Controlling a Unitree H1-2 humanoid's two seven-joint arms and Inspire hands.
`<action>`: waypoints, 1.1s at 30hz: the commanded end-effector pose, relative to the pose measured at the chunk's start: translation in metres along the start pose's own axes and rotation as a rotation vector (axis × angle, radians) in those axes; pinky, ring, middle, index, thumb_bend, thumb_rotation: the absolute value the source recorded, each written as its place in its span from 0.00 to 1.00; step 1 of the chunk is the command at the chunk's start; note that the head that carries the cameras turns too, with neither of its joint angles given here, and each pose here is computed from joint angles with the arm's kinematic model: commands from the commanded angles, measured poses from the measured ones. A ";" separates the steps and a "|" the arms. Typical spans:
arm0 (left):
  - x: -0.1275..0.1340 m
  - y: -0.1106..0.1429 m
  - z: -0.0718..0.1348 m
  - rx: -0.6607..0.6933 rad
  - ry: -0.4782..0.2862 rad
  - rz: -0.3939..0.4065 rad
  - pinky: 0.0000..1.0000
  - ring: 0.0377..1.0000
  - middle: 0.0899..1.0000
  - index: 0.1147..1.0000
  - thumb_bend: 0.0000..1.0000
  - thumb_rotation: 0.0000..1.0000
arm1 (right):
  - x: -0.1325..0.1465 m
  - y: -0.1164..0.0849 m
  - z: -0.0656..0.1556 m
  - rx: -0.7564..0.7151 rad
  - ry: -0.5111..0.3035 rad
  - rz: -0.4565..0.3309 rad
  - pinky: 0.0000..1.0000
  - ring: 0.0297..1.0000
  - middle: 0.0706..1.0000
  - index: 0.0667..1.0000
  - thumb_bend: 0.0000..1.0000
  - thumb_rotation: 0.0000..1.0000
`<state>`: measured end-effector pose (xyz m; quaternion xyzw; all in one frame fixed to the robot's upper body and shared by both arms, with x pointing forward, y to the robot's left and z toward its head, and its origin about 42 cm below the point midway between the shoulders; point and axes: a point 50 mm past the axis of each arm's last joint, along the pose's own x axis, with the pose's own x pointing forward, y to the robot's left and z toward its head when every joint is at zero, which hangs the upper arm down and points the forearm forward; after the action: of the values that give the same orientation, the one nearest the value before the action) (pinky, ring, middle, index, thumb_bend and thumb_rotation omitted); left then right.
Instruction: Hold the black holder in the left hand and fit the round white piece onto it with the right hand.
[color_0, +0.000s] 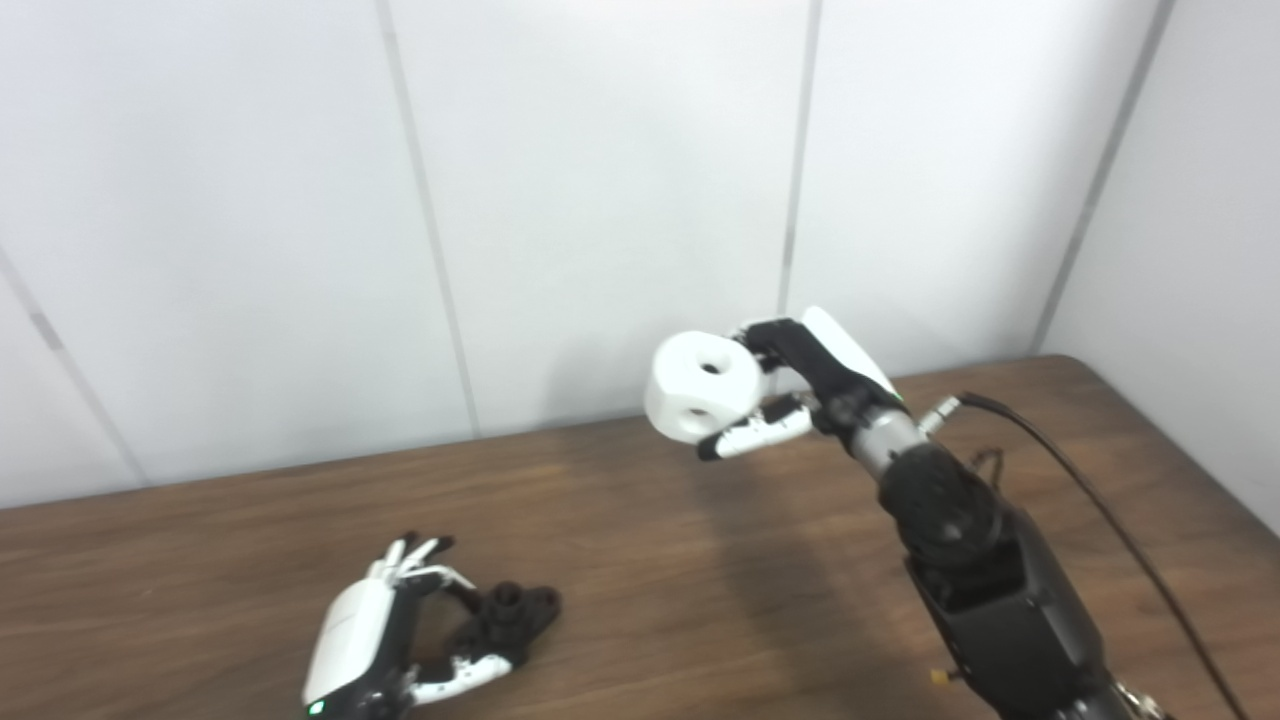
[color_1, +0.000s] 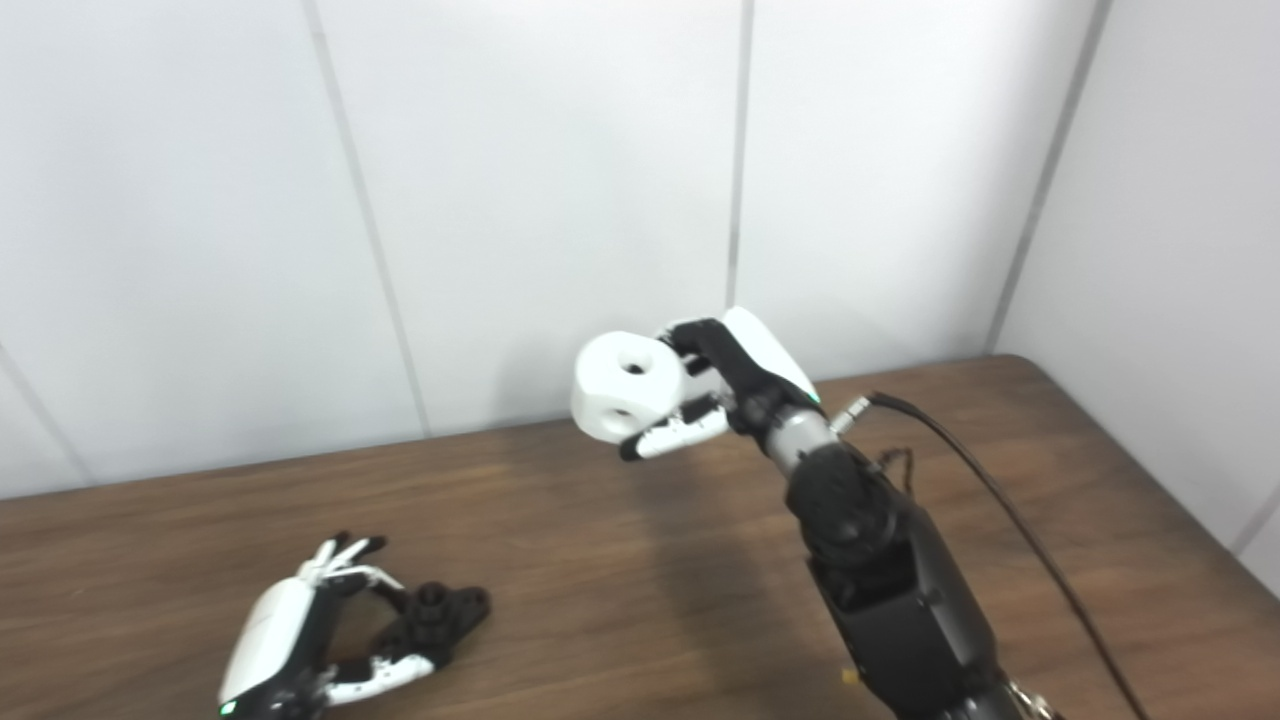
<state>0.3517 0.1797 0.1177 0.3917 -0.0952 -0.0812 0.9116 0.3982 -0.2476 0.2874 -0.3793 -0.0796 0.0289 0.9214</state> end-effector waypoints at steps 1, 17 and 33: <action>-0.013 -0.028 0.004 -0.032 0.028 -0.038 1.00 1.00 0.90 0.41 0.52 0.04 | 0.003 -0.008 0.017 0.003 -0.058 -0.035 0.73 0.76 0.72 0.44 0.51 0.13; -0.005 -0.046 0.026 -0.023 0.026 -0.058 1.00 1.00 0.91 0.41 0.52 0.05 | -0.002 0.031 0.022 0.048 -0.105 0.092 0.85 0.82 0.72 0.44 0.51 0.13; -0.003 -0.052 0.038 -0.032 0.021 -0.052 1.00 1.00 0.92 0.41 0.52 0.05 | -0.013 0.054 0.017 0.019 -0.111 0.187 0.85 0.87 0.73 0.44 0.51 0.13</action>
<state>0.3447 0.1226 0.1195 0.3819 -0.0943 -0.1004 0.9139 0.3811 -0.2040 0.2388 -0.3705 -0.0444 0.1339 0.9181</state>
